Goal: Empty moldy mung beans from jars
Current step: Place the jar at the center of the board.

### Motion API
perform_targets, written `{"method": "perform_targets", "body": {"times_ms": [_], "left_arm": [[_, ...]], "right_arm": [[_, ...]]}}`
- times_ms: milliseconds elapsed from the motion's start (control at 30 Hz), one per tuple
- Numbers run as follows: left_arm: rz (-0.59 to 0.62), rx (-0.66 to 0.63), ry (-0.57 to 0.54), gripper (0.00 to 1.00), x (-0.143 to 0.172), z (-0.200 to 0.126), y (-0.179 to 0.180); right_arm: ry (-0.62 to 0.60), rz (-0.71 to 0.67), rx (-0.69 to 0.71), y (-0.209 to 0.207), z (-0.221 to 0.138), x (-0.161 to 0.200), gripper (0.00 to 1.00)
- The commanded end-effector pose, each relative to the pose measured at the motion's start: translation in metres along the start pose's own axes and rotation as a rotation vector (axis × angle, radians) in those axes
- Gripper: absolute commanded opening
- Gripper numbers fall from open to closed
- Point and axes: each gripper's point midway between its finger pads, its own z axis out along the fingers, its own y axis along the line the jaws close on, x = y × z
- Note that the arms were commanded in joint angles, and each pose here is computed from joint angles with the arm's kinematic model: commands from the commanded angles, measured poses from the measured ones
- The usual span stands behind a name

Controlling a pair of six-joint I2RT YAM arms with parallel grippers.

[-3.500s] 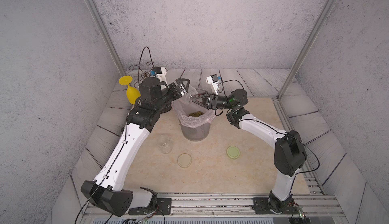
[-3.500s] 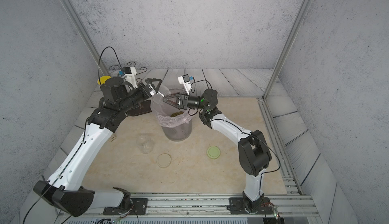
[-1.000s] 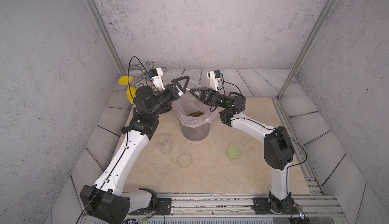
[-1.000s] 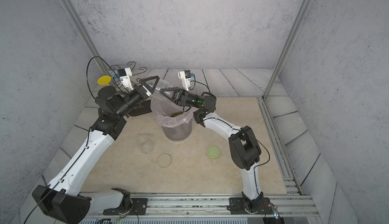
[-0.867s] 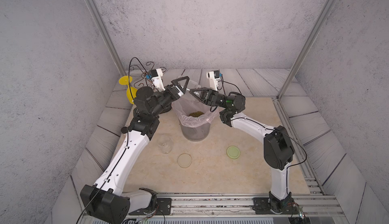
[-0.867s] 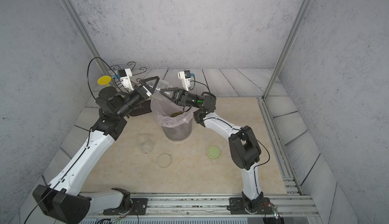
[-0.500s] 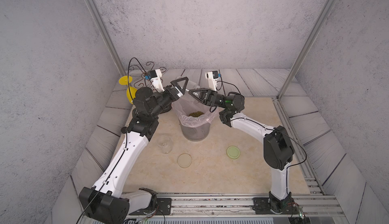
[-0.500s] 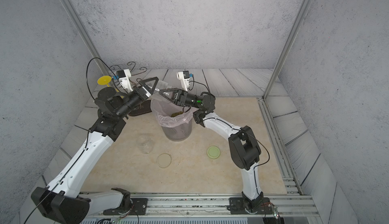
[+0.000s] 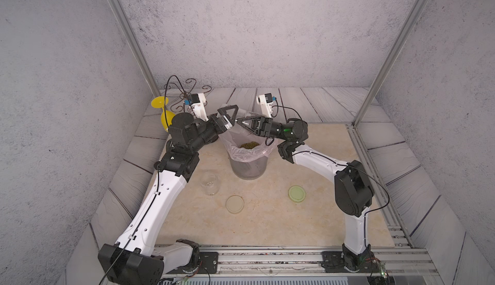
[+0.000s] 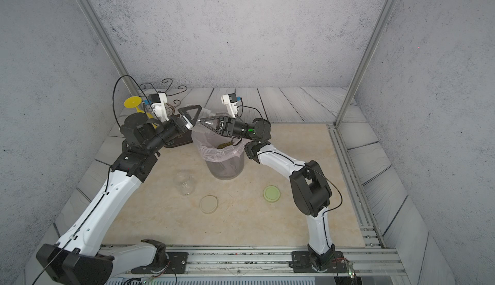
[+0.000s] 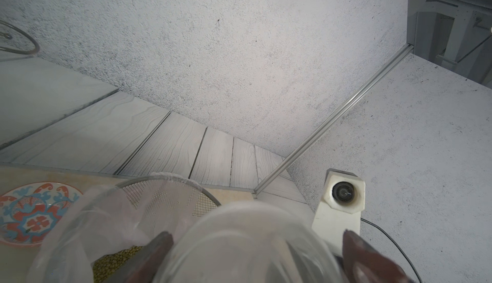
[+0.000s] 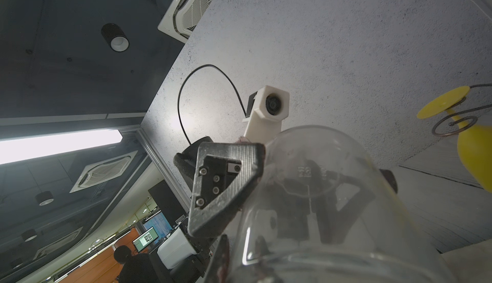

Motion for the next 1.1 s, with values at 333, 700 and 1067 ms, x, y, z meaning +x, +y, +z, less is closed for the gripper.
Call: {"method": "perform_targets", "body": {"times_ms": [333, 700, 1067], "left_arm": [[0.057, -0.018, -0.112, 0.98, -0.035, -0.032, 0.001], [0.089, -0.064, -0.099, 0.98, -0.032, -0.046, 0.007], [0.175, -0.181, -0.034, 0.98, -0.012, -0.088, 0.011]], "right_arm": [[-0.055, -0.009, 0.085, -0.019, -0.025, -0.014, 0.0], [0.034, -0.04, 0.186, -0.015, -0.045, -0.013, 0.0], [0.357, -0.212, 0.718, 0.03, -0.112, 0.015, 0.0]]}}
